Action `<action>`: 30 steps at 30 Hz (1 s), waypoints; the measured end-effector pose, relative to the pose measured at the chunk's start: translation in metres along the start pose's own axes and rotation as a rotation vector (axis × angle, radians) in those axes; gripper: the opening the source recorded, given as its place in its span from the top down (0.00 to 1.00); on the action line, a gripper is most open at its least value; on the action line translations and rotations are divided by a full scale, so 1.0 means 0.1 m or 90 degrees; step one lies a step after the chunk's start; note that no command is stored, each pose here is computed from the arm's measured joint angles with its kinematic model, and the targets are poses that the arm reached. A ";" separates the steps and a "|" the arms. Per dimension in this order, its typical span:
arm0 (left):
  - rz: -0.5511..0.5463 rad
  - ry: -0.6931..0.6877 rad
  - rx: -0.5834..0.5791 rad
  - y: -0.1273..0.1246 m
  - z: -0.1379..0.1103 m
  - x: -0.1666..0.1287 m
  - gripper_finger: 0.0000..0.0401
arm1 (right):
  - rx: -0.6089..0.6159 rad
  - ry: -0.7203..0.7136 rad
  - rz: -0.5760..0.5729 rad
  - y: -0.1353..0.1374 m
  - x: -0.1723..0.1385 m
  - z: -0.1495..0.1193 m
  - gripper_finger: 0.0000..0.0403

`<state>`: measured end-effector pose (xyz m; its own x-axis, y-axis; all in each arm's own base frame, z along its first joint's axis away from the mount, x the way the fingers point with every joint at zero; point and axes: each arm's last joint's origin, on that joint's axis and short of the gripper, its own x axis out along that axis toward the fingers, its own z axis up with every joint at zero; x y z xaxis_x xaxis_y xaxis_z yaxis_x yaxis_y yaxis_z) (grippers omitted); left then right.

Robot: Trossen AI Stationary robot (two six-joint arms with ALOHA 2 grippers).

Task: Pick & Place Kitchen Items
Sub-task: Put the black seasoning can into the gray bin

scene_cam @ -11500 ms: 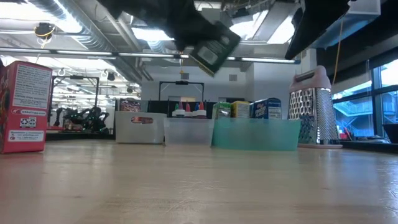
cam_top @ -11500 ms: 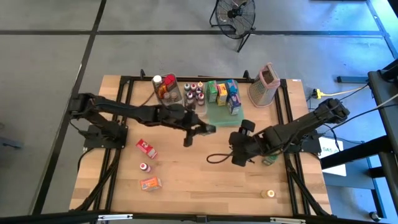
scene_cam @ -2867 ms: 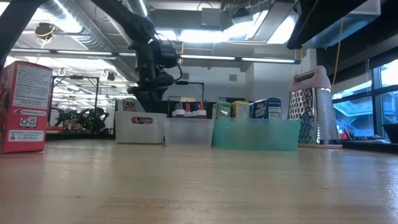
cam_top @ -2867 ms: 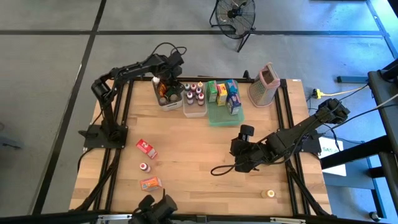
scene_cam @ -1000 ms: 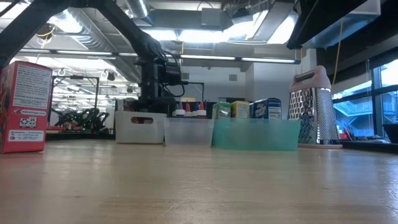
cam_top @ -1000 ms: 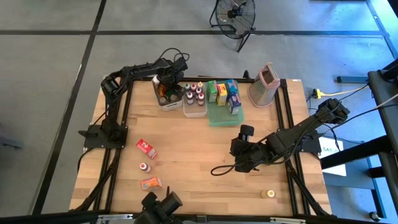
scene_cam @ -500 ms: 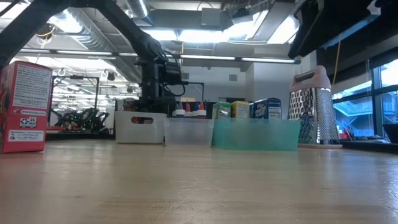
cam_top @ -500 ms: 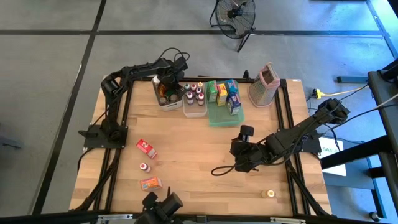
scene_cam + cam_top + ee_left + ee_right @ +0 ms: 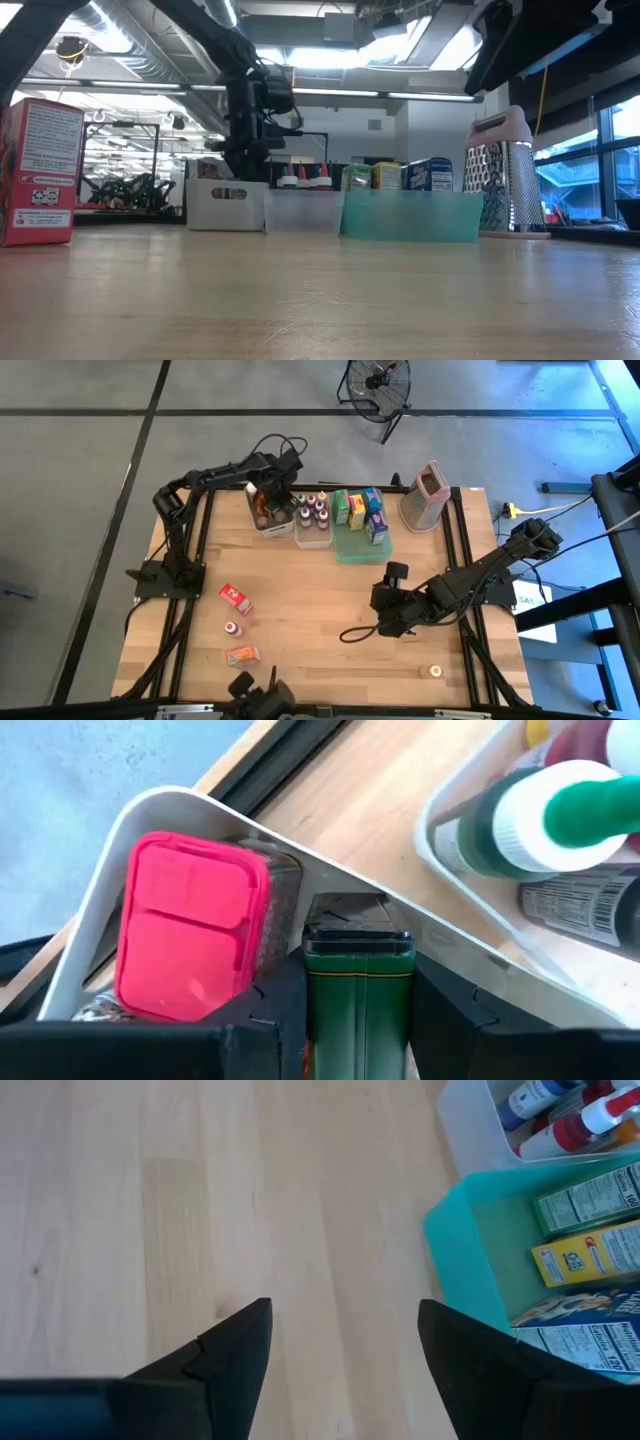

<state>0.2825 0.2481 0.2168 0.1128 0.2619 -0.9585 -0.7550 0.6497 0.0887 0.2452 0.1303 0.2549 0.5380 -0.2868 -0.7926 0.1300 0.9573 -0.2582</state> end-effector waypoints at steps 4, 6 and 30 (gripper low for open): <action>0.015 -0.007 0.012 -0.07 0.00 -0.01 0.68 | 0.001 0.001 0.001 0.00 0.00 0.00 0.37; 0.032 -0.016 0.019 -0.10 -0.01 0.00 0.68 | 0.001 0.001 0.001 0.00 0.00 0.00 0.37; 0.058 -0.024 0.046 -0.19 -0.11 -0.27 0.68 | 0.002 0.000 0.004 0.00 0.00 0.00 0.37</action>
<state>0.2866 0.2201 0.2382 0.0719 0.3479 -0.9348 -0.7149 0.6715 0.1949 0.2455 0.1306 0.2552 0.5391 -0.2809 -0.7941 0.1294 0.9592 -0.2514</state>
